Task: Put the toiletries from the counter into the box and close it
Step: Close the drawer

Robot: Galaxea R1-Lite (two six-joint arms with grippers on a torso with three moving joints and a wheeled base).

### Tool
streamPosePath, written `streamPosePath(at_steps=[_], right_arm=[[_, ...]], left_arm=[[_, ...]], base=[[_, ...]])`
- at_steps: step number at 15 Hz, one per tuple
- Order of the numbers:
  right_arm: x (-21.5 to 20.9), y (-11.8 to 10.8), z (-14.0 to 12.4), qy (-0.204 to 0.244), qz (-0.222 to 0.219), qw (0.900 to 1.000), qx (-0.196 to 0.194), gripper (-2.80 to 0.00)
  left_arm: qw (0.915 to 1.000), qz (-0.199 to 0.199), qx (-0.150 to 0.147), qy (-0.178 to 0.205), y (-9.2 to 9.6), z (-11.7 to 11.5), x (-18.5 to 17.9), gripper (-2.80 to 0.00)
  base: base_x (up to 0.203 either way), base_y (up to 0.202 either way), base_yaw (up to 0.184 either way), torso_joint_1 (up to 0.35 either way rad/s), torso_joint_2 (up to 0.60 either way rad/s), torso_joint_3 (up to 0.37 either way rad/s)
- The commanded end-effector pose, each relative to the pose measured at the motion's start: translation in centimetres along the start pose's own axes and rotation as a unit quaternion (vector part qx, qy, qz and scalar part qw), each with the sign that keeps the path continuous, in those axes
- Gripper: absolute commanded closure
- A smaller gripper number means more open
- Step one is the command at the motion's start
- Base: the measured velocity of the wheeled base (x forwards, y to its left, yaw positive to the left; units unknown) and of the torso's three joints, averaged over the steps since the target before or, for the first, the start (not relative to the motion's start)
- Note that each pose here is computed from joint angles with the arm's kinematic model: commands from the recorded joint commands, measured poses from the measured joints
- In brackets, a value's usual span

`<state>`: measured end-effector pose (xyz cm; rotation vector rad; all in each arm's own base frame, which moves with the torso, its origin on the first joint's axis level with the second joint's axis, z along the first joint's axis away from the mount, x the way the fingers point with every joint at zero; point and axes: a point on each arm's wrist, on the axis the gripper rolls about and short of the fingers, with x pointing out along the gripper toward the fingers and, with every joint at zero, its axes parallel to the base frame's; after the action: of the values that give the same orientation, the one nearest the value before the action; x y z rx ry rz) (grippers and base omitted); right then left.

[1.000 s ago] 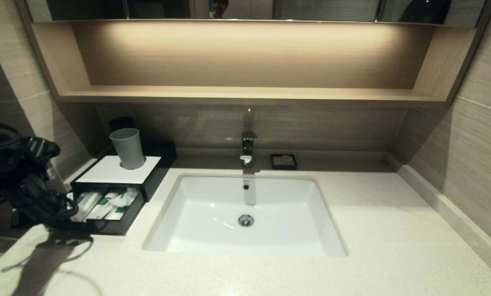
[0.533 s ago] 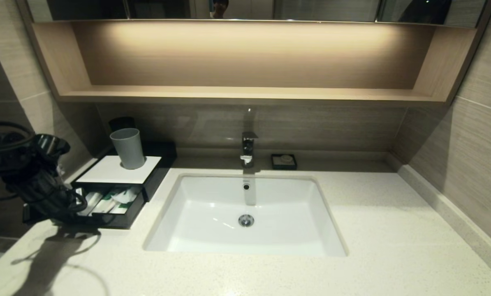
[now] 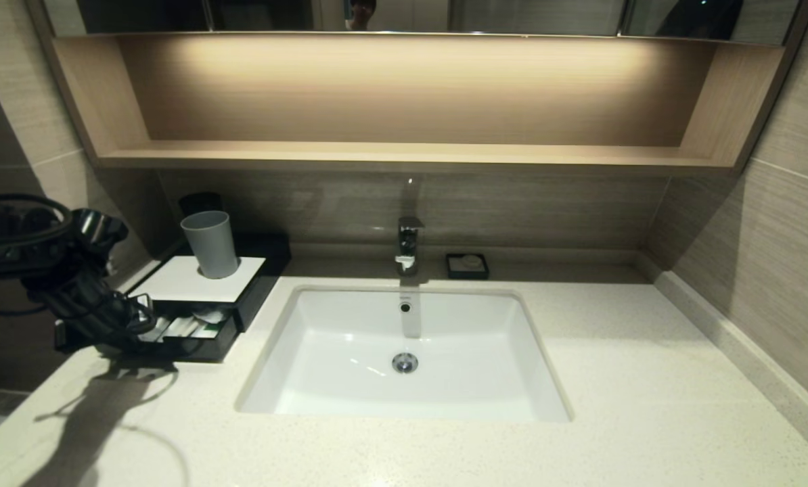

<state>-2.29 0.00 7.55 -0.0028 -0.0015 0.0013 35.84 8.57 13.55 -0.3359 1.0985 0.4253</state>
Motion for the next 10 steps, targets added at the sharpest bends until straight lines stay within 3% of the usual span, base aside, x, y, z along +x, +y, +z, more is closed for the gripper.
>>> streamPosePath(at_steps=[1,10], right_arm=[[0.0,0.0,0.0,0.002,0.000,1.000,0.000,0.00],[0.0,0.0,0.0,0.001,0.000,1.000,0.000,0.00]], left_arm=[[1.0000,-0.001,0.001,-0.001,-0.3,0.3,0.3,0.00],[0.9999,-0.006,0.006,-0.009,-1.3,1.5,1.3,0.00]], base=[[0.000,0.000,0.000,0.000,0.00,0.000],[0.000,0.000,0.000,0.000,0.00,0.000]])
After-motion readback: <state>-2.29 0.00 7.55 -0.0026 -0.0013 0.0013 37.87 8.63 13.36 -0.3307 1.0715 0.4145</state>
